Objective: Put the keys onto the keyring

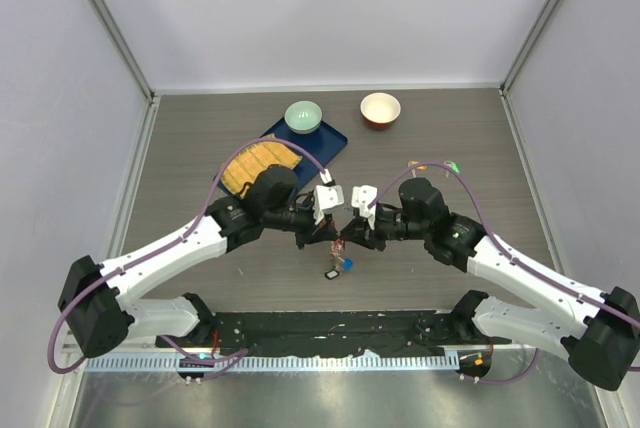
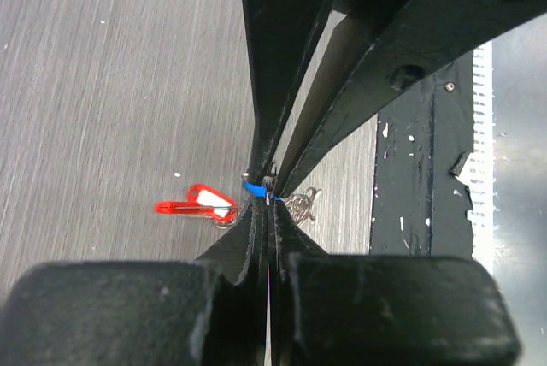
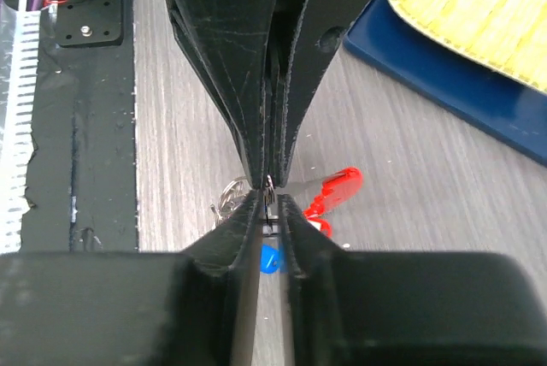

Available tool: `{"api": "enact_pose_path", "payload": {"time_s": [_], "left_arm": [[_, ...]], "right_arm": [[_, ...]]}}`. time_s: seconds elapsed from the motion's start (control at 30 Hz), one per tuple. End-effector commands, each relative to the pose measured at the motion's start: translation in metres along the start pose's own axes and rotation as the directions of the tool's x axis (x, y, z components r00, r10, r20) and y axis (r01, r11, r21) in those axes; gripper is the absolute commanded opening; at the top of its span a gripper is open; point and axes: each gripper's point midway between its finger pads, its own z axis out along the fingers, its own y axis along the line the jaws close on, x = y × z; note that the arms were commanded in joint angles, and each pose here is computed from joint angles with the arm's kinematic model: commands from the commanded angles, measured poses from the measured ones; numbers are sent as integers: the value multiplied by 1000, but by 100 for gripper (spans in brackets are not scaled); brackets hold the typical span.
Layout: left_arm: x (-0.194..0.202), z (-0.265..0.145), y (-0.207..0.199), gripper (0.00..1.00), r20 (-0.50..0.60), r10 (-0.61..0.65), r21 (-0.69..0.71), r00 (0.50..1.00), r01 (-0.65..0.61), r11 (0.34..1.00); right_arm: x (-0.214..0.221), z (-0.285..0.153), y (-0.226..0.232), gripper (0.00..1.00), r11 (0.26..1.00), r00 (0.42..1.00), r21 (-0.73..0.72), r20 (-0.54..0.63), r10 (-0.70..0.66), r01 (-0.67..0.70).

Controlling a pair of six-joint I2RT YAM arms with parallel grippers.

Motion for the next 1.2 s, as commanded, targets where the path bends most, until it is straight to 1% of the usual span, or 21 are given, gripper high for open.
{"api": "enact_pose_path", "payload": {"time_s": [0.0,0.07,0.13,0.17,0.23,0.27,0.33,0.37,0.47,0.63,0.83,1.03,1.17], "left_arm": [[-22,-10,9,0,75,29,-75,997,-23,997],[-22,-14,12,0,100,29,-114,995,-18,993],[-31,-15,15,0,155,49,-142,987,-27,989],[-34,-17,15,0,193,57,-152,979,-28,988],[-37,-18,15,0,229,58,-162,972,-21,987],[-41,-19,15,0,267,66,-168,961,-21,985],[-44,-20,15,0,298,71,-176,952,-18,984],[-52,-23,15,0,333,87,-185,939,-26,982],[-55,-26,13,0,367,96,-190,925,-27,981],[-55,-27,13,0,371,100,-195,923,-27,980],[-55,-26,13,0,371,97,-189,924,-28,982],[-55,-28,14,0,374,98,-200,922,-23,979],[-57,-29,15,0,379,94,-207,921,-15,978]], "right_arm": [[-44,-12,-16,23,993,991,109,124,-54,41],[-47,-16,-20,27,989,990,145,133,-48,28],[-50,-22,-26,29,981,989,195,142,-42,14],[-51,-24,-28,31,978,989,210,143,-38,7],[-49,-26,-32,31,973,990,231,136,-35,2],[-48,-25,-31,31,974,991,228,133,-31,-1],[-46,-22,-30,31,978,992,210,126,-22,-5],[-42,-18,-27,31,982,993,187,116,-12,-10],[-41,-14,-23,31,989,994,151,110,-7,-10],[-36,-10,-19,31,993,996,116,85,7,-17],[-30,-8,-21,30,992,998,123,67,11,-20],[-31,-8,-19,29,993,997,113,70,17,-25],[-37,-14,-22,30,989,996,143,88,15,-27]]}}
